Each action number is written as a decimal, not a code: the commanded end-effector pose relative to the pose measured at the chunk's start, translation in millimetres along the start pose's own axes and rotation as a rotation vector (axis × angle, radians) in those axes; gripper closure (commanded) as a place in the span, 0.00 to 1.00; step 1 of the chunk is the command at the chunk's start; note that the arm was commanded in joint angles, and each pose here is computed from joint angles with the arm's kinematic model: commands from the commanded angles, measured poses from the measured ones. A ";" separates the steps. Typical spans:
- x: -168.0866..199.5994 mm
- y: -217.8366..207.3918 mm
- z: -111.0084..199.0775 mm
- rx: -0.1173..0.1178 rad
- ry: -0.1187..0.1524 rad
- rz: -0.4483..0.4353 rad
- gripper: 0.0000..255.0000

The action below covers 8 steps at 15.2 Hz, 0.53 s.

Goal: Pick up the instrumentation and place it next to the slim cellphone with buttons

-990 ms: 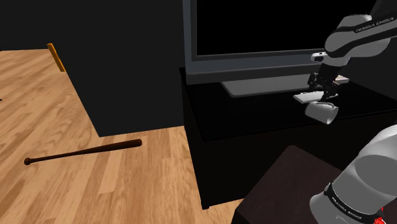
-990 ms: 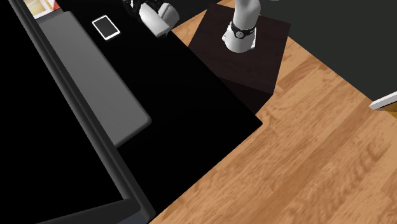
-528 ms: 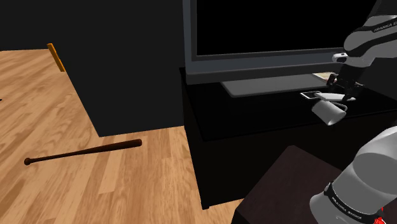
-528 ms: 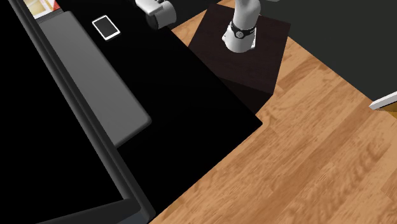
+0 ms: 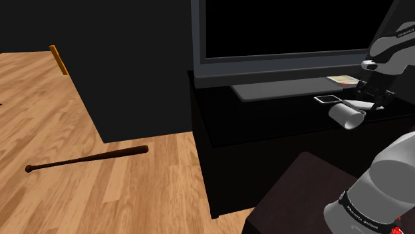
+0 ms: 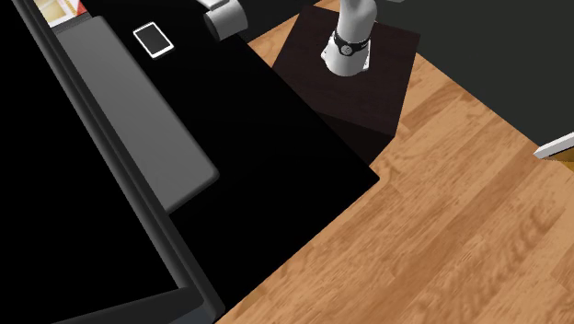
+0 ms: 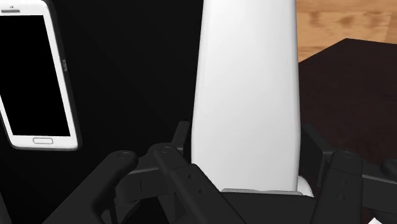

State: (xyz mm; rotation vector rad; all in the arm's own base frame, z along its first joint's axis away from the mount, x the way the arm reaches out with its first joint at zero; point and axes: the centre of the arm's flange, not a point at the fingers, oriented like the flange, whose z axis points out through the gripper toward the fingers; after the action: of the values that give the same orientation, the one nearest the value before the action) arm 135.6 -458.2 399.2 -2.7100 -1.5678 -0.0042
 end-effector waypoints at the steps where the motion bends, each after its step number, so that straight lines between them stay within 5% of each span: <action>1: -1.0 -1.6 10.4 0.000 0.000 -0.001 1.00; 8: -1.2 -1.3 47.4 0.000 0.000 -0.001 1.00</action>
State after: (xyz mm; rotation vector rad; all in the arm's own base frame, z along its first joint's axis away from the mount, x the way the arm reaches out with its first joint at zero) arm 134.2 -459.9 358.8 -2.7127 -1.5712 -0.0048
